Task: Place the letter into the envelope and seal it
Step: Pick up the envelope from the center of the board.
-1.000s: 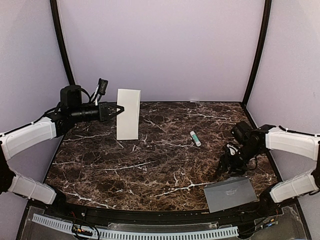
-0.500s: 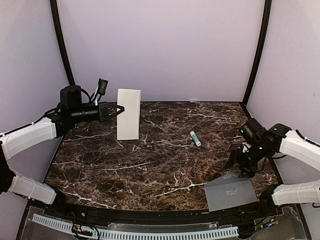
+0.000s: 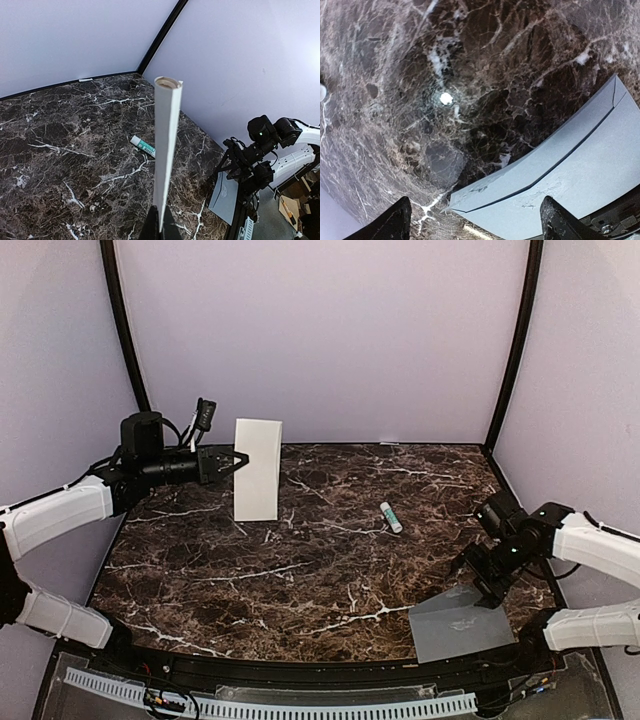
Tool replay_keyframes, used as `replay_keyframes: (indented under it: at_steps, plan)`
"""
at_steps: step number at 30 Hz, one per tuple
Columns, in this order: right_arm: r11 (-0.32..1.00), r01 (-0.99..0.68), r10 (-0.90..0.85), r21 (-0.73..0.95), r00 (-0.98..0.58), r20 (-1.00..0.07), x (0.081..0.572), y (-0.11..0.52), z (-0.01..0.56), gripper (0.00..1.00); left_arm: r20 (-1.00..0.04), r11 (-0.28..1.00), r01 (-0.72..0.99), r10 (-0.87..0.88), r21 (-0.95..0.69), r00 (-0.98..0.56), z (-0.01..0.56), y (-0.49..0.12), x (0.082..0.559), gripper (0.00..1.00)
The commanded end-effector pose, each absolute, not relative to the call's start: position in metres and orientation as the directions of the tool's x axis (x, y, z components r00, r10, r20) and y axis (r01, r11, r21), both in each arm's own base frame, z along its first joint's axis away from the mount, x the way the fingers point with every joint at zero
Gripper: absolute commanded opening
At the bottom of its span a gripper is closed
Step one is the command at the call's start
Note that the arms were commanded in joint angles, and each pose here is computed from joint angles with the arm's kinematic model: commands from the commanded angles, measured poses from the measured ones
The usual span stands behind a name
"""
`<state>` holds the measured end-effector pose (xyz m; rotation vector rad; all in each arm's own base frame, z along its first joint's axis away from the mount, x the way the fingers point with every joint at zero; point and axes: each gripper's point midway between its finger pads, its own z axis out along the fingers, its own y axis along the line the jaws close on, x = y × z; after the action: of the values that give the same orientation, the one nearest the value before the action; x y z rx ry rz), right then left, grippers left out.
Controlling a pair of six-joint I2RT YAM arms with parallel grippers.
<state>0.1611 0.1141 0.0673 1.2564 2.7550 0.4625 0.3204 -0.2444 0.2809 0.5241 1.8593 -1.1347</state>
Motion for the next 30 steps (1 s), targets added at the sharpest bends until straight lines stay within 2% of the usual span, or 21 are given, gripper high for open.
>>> replay_keyframes:
  at_steps: [1,13,15,19,21,24,27,30]
  plan:
    - [0.584,0.773,0.794,0.247,-0.607,0.021,0.172,0.109,0.071,0.83,-0.854,0.499,0.72,-0.085,-0.482,-0.513,0.284,-0.242,0.32,0.0]
    - [0.684,0.729,0.728,0.035,-0.685,0.038,0.156,0.099,0.049,0.62,-0.863,0.531,0.714,-0.073,-0.457,-0.499,0.281,-0.239,0.324,0.0]
    - [0.692,0.721,0.721,0.033,-0.693,0.034,0.158,0.1,0.05,0.53,-0.867,0.533,0.715,-0.075,-0.453,-0.493,0.283,-0.238,0.323,0.0]
    - [0.694,0.72,0.719,0.032,-0.694,0.038,0.158,0.1,0.051,0.26,-0.869,0.533,0.717,-0.078,-0.45,-0.488,0.285,-0.238,0.323,0.0]
    - [0.691,0.722,0.721,0.035,-0.692,0.045,0.156,0.101,0.051,0.18,-0.869,0.533,0.717,-0.079,-0.45,-0.488,0.285,-0.238,0.323,0.0]
    - [0.687,0.726,0.724,0.042,-0.688,0.051,0.153,0.101,0.052,0.17,-0.87,0.532,0.718,-0.08,-0.449,-0.486,0.285,-0.237,0.322,0.0]
    - [0.687,0.725,0.723,0.052,-0.689,0.054,0.152,0.102,0.054,0.22,-0.871,0.528,0.721,-0.081,-0.449,-0.484,0.287,-0.238,0.321,0.0]
    - [0.686,0.726,0.724,0.051,-0.688,0.051,0.15,0.101,0.054,0.21,-0.872,0.528,0.721,-0.083,-0.449,-0.482,0.287,-0.237,0.321,0.0]
